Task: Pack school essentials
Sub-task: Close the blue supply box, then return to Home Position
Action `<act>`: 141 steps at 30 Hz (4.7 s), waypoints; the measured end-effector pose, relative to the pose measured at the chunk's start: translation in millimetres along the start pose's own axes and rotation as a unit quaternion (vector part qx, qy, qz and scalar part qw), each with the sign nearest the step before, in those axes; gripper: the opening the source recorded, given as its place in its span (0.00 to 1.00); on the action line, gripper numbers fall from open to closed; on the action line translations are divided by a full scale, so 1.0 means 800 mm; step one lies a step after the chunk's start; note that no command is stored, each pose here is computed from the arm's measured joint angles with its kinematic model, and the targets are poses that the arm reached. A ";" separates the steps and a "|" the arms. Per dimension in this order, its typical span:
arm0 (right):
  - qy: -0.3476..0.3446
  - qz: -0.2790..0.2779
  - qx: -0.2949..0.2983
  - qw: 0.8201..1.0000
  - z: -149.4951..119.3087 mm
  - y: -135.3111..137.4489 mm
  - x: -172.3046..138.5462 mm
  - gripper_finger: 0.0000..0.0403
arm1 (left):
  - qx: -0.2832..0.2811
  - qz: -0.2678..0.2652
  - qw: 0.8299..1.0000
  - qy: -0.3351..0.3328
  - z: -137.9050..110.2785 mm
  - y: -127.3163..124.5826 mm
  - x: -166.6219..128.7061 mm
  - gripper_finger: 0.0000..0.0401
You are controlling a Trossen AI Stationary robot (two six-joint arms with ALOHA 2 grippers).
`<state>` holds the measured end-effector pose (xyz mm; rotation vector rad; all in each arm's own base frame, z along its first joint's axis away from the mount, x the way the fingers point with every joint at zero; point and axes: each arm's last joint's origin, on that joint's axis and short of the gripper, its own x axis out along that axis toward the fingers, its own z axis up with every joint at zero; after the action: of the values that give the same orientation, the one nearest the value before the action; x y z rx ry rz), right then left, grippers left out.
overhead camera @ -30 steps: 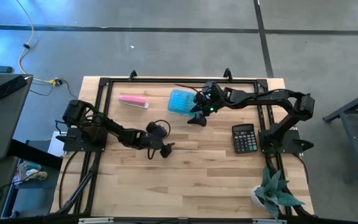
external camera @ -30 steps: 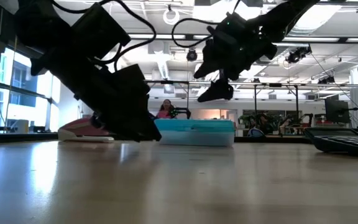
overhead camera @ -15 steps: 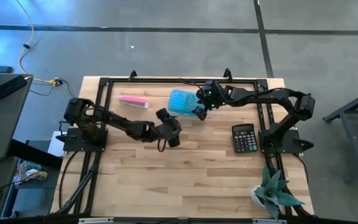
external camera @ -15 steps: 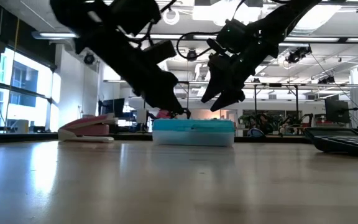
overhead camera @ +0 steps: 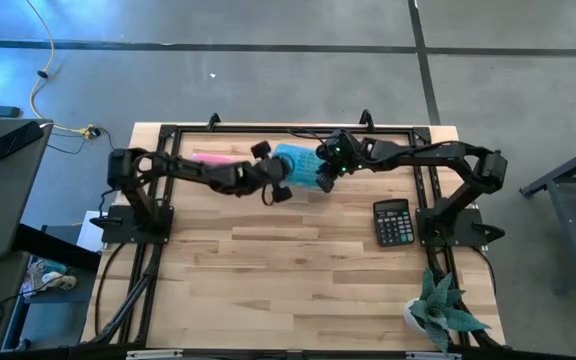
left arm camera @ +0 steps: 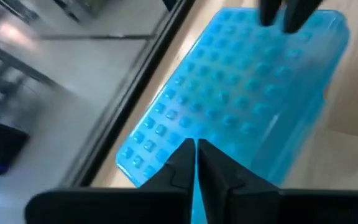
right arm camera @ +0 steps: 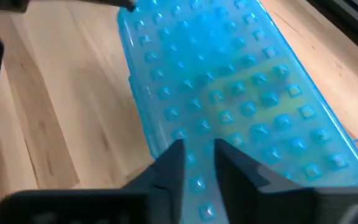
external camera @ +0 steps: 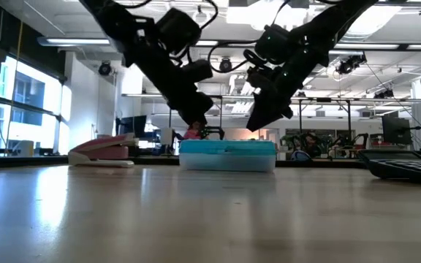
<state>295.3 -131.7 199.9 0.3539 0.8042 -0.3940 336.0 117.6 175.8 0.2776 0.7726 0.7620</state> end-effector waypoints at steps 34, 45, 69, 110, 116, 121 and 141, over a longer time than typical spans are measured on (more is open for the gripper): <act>0.043 -0.008 0.033 0.998 -0.012 -0.022 0.027 0.00 | -0.174 -0.190 0.961 0.100 -0.029 0.002 0.018 0.00; 0.055 -0.002 0.039 0.998 -0.015 -0.014 0.027 0.00 | -0.174 -0.170 0.965 0.102 -0.031 0.005 0.020 0.00; -0.090 0.066 -0.063 0.992 0.016 0.021 -0.106 0.00 | -0.166 -0.193 0.967 0.018 0.013 0.056 -0.110 0.01; -0.331 0.141 -0.126 0.924 -0.148 0.022 -0.241 0.00 | -0.285 -0.374 0.829 -0.303 -0.197 0.026 -0.228 0.00; -0.329 0.101 -0.115 0.932 -0.175 0.012 -0.241 0.00 | -0.271 -0.395 0.814 -0.327 -0.201 0.034 -0.238 0.00; -0.351 0.103 -0.107 0.925 -0.200 0.005 -0.227 0.00 | -0.264 -0.395 0.816 -0.329 -0.209 0.039 -0.242 0.00; -0.370 0.125 -0.082 0.917 -0.240 -0.004 -0.168 0.00 | -0.183 -0.368 0.852 -0.325 -0.226 0.037 -0.238 0.00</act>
<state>90.3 -20.8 176.6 0.1232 0.0421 -0.1876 101.4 -3.9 164.3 -0.1207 0.0375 0.0415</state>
